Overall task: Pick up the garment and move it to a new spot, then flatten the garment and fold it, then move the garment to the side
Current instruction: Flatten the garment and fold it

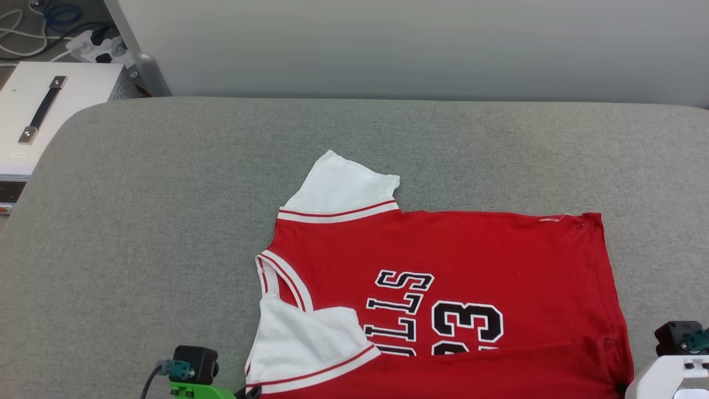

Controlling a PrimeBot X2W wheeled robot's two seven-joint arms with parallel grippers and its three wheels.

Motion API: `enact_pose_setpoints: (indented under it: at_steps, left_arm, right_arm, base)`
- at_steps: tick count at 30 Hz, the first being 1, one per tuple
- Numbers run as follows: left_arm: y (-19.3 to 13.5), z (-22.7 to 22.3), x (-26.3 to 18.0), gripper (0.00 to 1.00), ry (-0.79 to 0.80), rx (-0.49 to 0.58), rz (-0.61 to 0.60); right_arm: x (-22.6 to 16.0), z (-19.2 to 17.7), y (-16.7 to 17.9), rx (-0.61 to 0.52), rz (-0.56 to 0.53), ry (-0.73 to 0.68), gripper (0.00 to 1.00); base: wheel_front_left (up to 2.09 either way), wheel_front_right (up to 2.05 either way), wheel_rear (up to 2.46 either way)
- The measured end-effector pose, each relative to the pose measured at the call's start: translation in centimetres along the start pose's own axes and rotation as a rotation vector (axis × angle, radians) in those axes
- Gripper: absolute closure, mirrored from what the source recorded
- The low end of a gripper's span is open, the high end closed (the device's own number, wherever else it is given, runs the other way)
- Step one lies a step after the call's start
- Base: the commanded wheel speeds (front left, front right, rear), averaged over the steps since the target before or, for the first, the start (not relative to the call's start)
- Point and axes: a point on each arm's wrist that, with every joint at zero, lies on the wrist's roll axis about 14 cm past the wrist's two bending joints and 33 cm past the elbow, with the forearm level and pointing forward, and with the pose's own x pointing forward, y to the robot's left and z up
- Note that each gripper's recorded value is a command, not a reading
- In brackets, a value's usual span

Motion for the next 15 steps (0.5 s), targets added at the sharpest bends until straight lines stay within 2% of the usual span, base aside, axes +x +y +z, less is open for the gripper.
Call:
enact_pose_setpoints:
  at_steps: [13, 14, 15]
  left_arm:
    - [0.6, -1.1, 2.1, 1.0, 0.044, -0.014, -0.004]
    - [0.7, -1.2, 2.1, 0.84, 0.042, -0.014, -0.002]
    - [0.7, -1.1, 2.1, 0.41, 0.039, -0.015, -0.002]
  right_arm:
    - [2.3, -0.9, 0.2, 0.022, 0.001, 0.018, 1.0]
    - [2.3, -0.9, 0.2, 0.023, 0.001, 0.016, 0.95]
    - [2.3, -0.8, 0.2, 0.023, 0.001, 0.011, 0.56]
  base:
    - [0.0, 0.0, 0.0]
    - [0.0, 0.0, 0.0]
    - [0.0, 0.0, 0.0]
